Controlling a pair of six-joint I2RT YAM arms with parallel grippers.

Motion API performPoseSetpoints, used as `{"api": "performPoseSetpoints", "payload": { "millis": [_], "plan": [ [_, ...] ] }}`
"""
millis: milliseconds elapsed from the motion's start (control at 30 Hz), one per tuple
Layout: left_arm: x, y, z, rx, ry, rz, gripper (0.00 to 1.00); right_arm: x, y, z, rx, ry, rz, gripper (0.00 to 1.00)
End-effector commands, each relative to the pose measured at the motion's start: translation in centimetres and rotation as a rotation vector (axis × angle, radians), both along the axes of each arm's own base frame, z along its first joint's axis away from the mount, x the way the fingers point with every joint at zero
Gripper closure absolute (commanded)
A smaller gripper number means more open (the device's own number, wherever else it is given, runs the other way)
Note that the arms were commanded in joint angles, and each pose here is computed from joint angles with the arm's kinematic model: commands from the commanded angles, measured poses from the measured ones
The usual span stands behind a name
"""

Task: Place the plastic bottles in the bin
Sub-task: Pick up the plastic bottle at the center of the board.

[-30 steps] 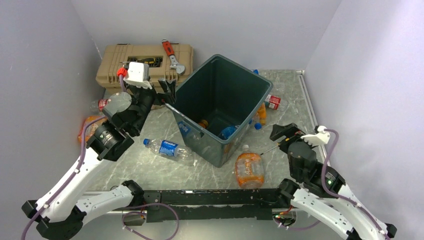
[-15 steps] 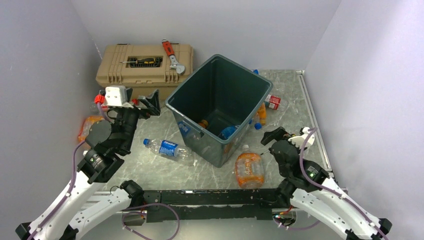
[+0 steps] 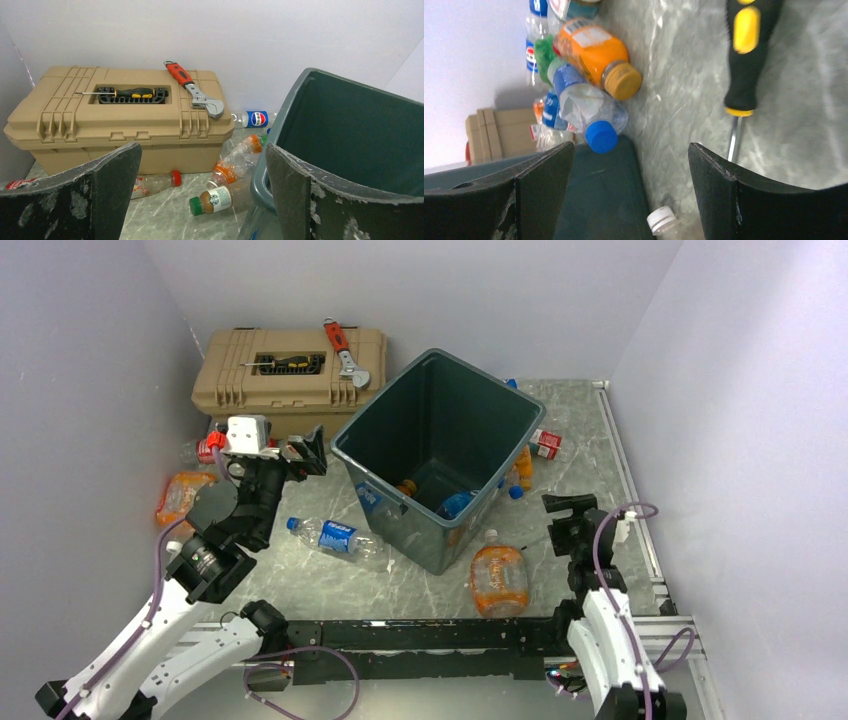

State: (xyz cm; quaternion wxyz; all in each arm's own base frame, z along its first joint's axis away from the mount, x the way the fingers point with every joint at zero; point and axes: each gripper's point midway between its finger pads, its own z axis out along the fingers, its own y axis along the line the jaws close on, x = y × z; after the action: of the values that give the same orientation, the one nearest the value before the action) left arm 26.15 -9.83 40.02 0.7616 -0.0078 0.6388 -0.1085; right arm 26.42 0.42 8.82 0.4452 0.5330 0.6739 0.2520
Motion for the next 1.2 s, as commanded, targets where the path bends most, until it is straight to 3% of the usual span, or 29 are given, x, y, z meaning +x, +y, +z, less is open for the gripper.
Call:
{"api": "performPoseSetpoints", "payload": {
  "millis": [0, 600, 1033, 1167],
  "plan": [
    [-0.2, 0.1, 1.2, -0.036, -0.038, -0.002, 0.01, 3.5, 3.1, 5.8, 0.122, -0.255, 0.155, 0.12],
    [-0.4, -0.4, 1.2, -0.042, -0.035, -0.03, 0.01, 8.4, 5.9, 1.7, 0.16, -0.181, 0.171, 0.2],
    [-0.2, -0.6, 1.0, -0.018, -0.033, -0.028, 0.01, 9.8, 7.2, 0.1, 0.226, -0.19, 0.157, 0.38],
    [-0.2, -0.7, 0.9, -0.011, -0.032, -0.027, 0.0, 9.8, 7.3, -0.4, 0.239, -0.194, 0.151, 0.51]
  ]
}}
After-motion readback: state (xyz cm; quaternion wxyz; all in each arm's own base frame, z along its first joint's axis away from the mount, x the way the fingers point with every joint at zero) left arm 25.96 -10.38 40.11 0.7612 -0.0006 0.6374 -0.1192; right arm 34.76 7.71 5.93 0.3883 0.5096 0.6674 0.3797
